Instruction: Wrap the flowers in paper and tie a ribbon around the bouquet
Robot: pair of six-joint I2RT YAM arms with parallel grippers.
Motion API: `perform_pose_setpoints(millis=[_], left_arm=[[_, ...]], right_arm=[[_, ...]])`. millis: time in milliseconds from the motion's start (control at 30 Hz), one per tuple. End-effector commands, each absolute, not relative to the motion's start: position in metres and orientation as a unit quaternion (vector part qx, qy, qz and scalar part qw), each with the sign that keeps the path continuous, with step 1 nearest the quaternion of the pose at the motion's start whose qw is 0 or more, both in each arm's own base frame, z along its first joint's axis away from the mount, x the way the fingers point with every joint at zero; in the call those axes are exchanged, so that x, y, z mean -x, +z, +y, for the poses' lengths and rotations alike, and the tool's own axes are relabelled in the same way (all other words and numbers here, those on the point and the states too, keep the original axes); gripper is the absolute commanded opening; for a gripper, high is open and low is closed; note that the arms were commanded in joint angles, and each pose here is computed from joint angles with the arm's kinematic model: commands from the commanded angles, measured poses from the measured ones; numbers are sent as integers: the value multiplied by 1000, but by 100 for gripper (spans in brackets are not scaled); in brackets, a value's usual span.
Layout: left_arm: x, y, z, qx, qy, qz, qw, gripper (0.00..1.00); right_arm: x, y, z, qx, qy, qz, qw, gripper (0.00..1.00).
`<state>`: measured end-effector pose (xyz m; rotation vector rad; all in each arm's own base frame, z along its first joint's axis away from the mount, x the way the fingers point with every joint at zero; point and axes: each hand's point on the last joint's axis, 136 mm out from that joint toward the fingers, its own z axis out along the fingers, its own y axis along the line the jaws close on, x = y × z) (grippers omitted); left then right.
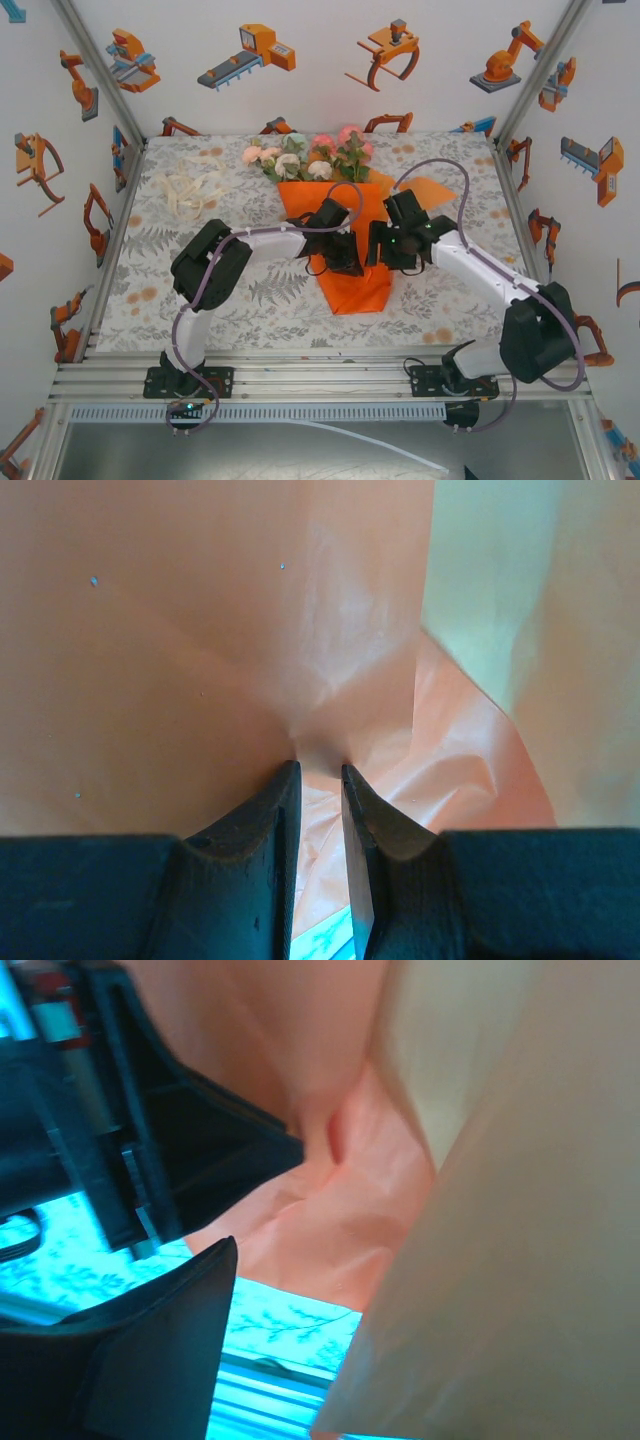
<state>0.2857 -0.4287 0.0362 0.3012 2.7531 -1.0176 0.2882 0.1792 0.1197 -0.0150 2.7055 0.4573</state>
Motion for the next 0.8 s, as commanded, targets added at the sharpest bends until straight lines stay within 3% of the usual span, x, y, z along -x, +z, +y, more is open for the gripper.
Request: perform_pose_setpoints(millis=[0, 100, 333, 467, 667, 767], left_arm=[[-285, 24, -418, -91, -325, 938, 82, 28], [-286, 26, -419, -85, -333, 935, 81, 28], [-290, 40, -416, -71, -352, 930, 83, 29], [-300, 58, -403, -42, -367, 924, 96, 31], [-306, 77, -387, -15, -383, 919, 92, 32], [-307, 83, -371, 5, -368, 925, 90, 32]], right_arm=[[-281, 131, 206, 15, 229, 955, 189, 54], [-276, 116, 212, 16, 244, 953, 177, 49], [-274, 93, 222, 34, 258, 953, 154, 50], [-273, 84, 216, 39, 237, 959, 149, 35], [-276, 84, 221, 44, 252, 953, 162, 27], [-278, 79, 220, 43, 246, 955, 159, 15]])
